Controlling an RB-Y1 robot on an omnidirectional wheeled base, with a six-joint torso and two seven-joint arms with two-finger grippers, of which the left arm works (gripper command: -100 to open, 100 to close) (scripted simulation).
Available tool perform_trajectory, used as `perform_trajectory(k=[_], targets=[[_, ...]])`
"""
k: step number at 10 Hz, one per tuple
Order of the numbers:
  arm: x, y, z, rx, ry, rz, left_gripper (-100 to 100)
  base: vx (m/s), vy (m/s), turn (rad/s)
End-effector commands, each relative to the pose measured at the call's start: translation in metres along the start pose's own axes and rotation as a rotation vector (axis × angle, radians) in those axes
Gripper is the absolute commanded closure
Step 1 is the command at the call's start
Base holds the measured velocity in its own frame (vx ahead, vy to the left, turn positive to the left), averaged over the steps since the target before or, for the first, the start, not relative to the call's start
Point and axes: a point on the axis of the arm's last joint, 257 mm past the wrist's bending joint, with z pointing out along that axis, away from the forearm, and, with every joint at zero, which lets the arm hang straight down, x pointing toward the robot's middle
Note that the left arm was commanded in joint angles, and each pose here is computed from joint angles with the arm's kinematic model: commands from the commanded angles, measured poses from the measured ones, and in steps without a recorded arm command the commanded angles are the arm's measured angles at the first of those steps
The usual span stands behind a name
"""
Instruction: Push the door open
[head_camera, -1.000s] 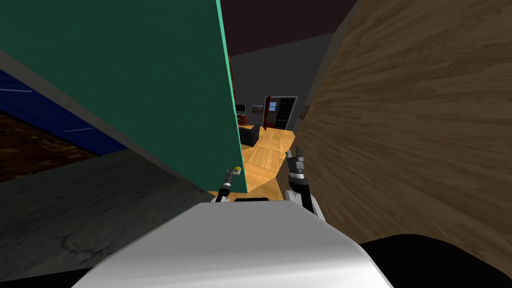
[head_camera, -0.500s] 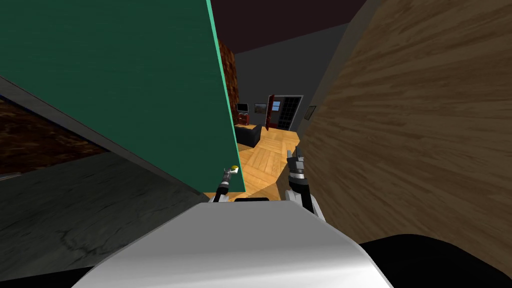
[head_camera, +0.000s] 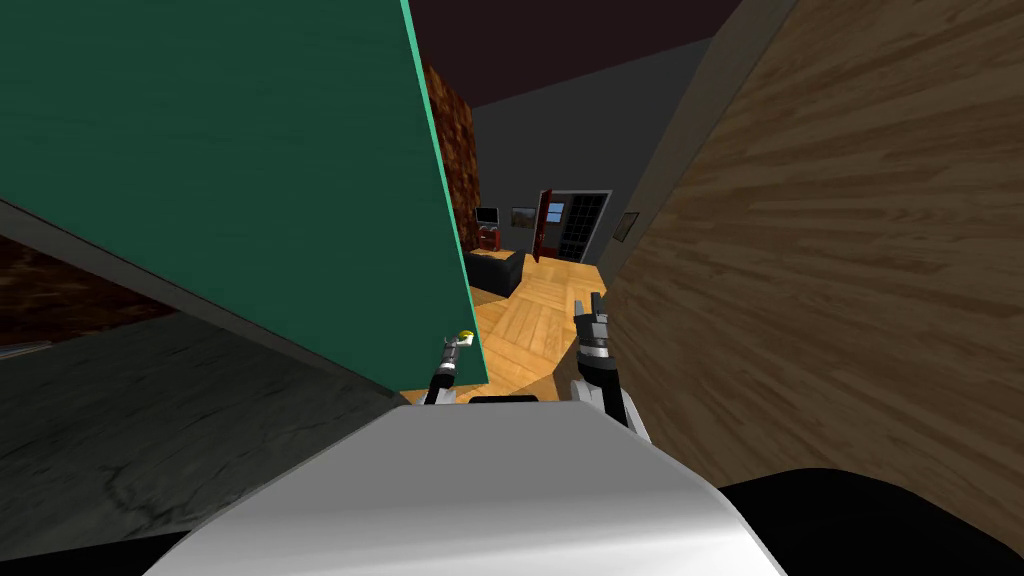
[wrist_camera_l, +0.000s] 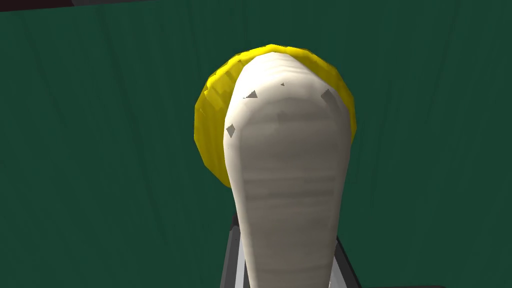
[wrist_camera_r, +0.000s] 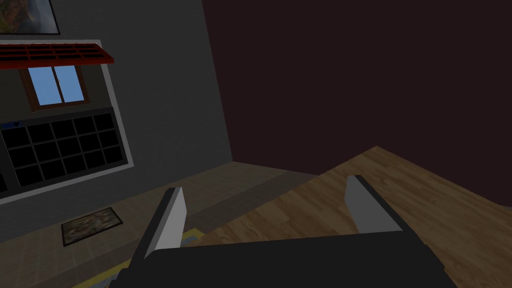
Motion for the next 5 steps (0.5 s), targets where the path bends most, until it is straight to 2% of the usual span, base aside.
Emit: perform_trajectory(k=[1,3,5], targets=[[-0.011,-0.003,0.0014,0.007,-0.016,0.014,100,0.181,-0.050,0.061],[-0.024,-0.005,0.0021,0.010,-0.038,0.029,100,0.186,-0.037,0.052],[-0.039,-0.007,0.0026,0.013,-0.065,0.042,100,0.229,0.005,0.079]])
